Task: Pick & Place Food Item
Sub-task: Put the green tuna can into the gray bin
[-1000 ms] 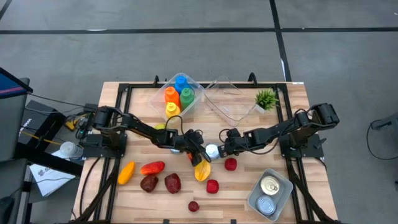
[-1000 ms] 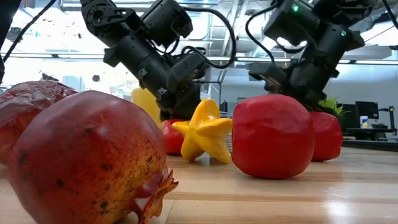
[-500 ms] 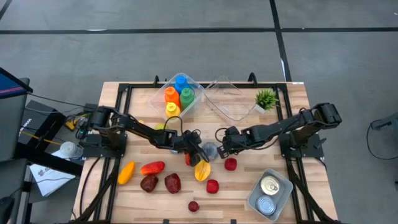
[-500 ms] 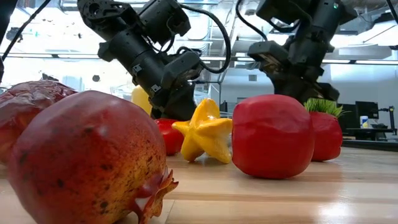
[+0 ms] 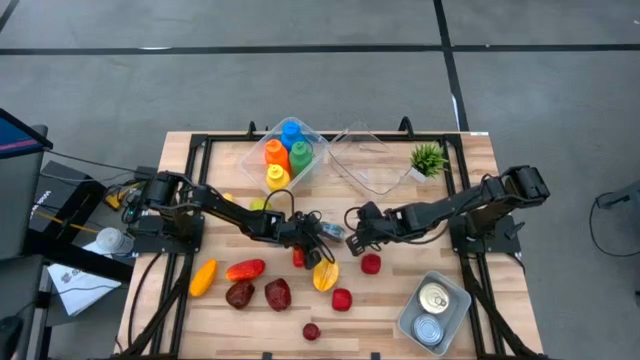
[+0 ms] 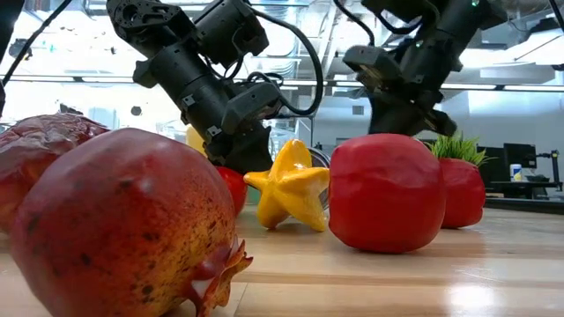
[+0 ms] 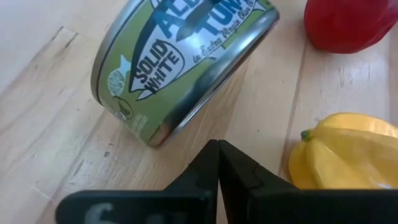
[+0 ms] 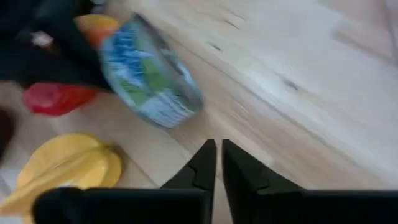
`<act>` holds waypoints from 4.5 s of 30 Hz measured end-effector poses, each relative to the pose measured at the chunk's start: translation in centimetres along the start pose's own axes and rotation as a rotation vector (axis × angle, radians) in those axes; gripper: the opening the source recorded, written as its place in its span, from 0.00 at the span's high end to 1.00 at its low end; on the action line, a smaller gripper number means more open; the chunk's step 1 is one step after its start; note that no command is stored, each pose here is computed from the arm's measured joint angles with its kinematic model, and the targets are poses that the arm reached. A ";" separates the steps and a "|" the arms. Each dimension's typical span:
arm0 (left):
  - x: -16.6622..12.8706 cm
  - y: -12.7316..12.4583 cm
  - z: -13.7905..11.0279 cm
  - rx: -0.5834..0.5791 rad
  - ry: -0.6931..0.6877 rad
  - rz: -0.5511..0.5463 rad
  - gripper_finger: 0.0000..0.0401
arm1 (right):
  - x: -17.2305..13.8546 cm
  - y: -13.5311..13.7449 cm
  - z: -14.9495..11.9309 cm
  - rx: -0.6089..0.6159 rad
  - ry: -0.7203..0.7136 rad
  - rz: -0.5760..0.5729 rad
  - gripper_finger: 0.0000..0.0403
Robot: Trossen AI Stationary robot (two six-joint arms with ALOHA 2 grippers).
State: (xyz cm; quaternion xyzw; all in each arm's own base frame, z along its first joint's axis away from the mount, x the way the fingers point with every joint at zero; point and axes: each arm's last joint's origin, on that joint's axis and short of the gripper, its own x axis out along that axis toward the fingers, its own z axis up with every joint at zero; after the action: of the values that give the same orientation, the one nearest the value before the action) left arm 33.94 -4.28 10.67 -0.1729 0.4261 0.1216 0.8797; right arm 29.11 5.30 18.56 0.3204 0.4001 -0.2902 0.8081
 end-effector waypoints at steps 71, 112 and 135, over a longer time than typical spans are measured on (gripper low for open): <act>-24.8 1.2 2.5 -0.090 -0.684 -0.335 1.00 | -18.2 5.1 -8.2 -0.216 0.381 -0.017 0.67; -23.5 1.5 1.6 -0.058 -0.564 -0.240 1.00 | -13.2 5.9 -17.5 -0.491 0.598 -0.584 0.67; -23.5 1.7 1.6 -0.074 -0.585 -0.195 1.00 | -11.1 4.3 -17.1 -0.480 0.571 -0.686 0.67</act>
State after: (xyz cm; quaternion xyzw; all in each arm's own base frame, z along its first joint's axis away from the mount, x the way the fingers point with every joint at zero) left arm 20.19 -3.68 29.89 -0.2024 0.1314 0.0965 0.9656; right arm 18.64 23.17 20.89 0.0421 0.7428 -0.3397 0.5753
